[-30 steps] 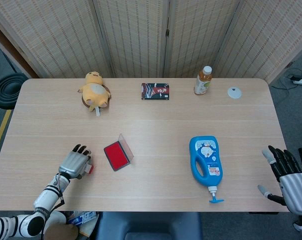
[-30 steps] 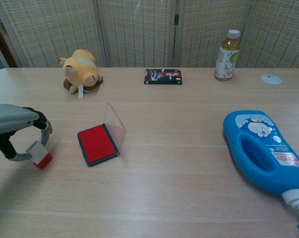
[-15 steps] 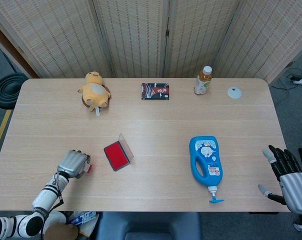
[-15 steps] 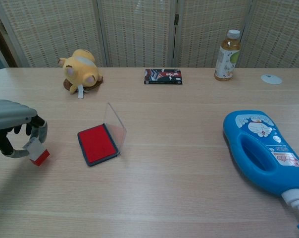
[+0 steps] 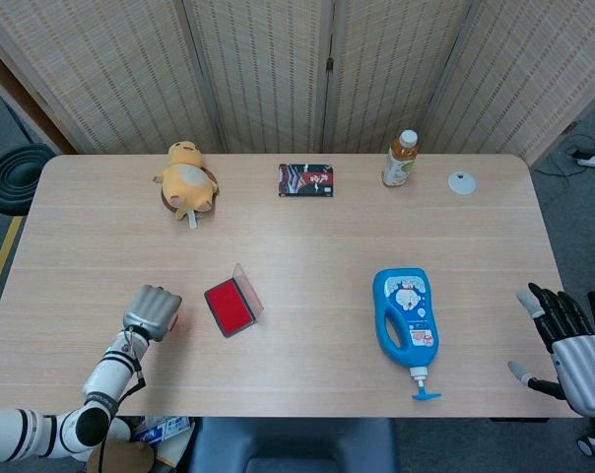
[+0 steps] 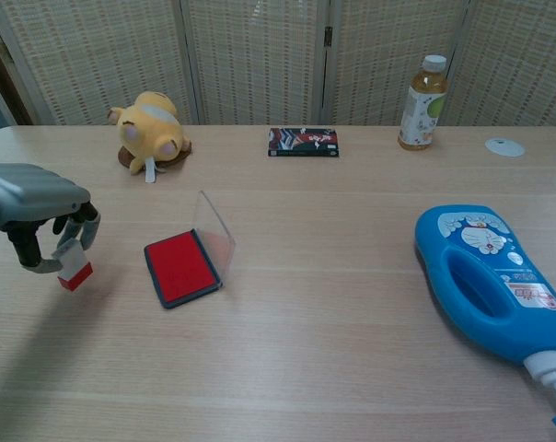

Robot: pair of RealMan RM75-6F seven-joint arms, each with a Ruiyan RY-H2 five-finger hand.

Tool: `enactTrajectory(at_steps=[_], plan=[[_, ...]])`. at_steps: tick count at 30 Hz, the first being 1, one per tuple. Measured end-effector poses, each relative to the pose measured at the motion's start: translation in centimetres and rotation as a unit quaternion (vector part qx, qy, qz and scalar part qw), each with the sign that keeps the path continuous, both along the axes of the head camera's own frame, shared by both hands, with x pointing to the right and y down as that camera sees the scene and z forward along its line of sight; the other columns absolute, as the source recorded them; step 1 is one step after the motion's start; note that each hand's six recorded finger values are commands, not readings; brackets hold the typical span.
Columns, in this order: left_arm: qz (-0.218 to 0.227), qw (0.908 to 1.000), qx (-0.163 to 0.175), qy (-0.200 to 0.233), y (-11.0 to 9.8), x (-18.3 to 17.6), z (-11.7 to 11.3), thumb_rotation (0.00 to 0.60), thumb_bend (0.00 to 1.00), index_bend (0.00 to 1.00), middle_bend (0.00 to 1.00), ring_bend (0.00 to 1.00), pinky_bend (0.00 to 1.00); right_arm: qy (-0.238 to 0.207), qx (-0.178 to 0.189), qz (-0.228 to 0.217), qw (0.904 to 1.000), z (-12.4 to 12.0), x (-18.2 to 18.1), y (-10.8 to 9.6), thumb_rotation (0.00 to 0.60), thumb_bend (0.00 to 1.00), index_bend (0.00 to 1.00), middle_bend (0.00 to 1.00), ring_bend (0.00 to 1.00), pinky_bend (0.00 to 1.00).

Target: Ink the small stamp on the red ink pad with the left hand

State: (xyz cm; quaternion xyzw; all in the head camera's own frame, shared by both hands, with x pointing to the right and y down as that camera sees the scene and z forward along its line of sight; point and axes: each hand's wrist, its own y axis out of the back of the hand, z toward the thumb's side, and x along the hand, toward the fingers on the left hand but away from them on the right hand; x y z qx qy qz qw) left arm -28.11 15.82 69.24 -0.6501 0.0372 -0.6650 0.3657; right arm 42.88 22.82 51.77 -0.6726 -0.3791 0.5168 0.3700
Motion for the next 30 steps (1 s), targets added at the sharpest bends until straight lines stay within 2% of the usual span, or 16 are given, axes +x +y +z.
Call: enactTrajectory(at_steps=[8,22,30], plan=[[0.015,0.9999,0.005,-0.001,-1.8,3.9,-0.3,0.600,0.33,0.69,0.47,0.37,0.41,-0.014,-0.012,0.012,0.9998,0.1,0.9,-0.7,0.600,0.19,0.00,0.00,0.00,0.00],[0.032,0.9994,0.010,0.009,-1.9,9.0,-0.2,0.600,0.33,0.68,0.48,0.36,0.41,-0.043,-0.015,0.008,0.9989,-0.8,1.4,-0.7,0.600,0.19,0.00,0.00,0.00,0.00],[0.030,0.9993,0.015,0.018,-2.1,10.3,-0.2,0.600,0.33,0.68,0.48,0.36,0.41,-0.049,-0.013,0.007,0.9987,-1.2,1.6,-0.5,0.600,0.19,0.00,0.00,0.00,0.00]])
